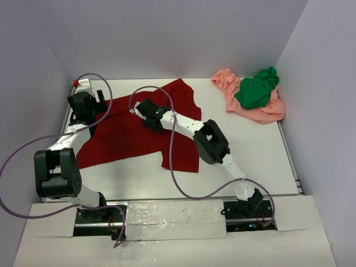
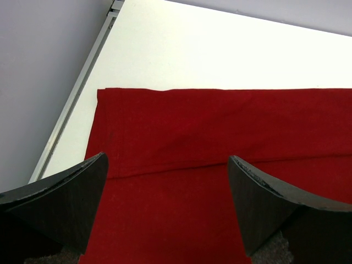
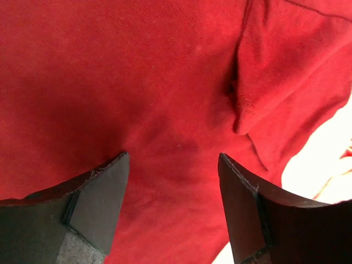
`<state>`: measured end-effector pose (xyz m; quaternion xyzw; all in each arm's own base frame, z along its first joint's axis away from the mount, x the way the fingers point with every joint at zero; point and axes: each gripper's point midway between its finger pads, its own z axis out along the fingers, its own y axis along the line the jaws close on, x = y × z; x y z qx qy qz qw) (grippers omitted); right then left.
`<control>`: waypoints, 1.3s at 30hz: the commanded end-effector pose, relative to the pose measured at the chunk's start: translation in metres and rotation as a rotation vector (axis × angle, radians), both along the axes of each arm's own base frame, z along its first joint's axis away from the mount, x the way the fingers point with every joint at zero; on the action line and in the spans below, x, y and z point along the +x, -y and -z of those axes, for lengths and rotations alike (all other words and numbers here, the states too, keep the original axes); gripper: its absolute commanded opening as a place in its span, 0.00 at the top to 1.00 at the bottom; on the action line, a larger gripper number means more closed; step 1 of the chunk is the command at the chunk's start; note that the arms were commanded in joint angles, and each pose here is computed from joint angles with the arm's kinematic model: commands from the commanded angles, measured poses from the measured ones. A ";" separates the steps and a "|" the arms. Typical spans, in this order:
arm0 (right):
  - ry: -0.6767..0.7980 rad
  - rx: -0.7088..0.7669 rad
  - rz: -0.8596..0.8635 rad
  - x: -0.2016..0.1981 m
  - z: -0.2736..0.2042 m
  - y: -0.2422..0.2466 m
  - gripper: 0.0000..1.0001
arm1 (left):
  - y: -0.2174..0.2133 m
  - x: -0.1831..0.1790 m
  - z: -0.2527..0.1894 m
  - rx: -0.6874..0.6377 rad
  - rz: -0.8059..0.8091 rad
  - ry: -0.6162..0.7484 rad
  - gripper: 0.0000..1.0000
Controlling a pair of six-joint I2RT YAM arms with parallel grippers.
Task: Fold and stack the t-shirts
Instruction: Fold the tshirt
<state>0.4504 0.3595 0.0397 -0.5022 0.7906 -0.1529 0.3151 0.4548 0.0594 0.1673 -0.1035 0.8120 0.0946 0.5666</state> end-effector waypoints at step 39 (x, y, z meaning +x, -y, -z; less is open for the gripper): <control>-0.304 0.655 0.573 0.071 -0.050 0.114 0.50 | 0.016 0.007 -0.001 -0.006 0.053 0.008 0.01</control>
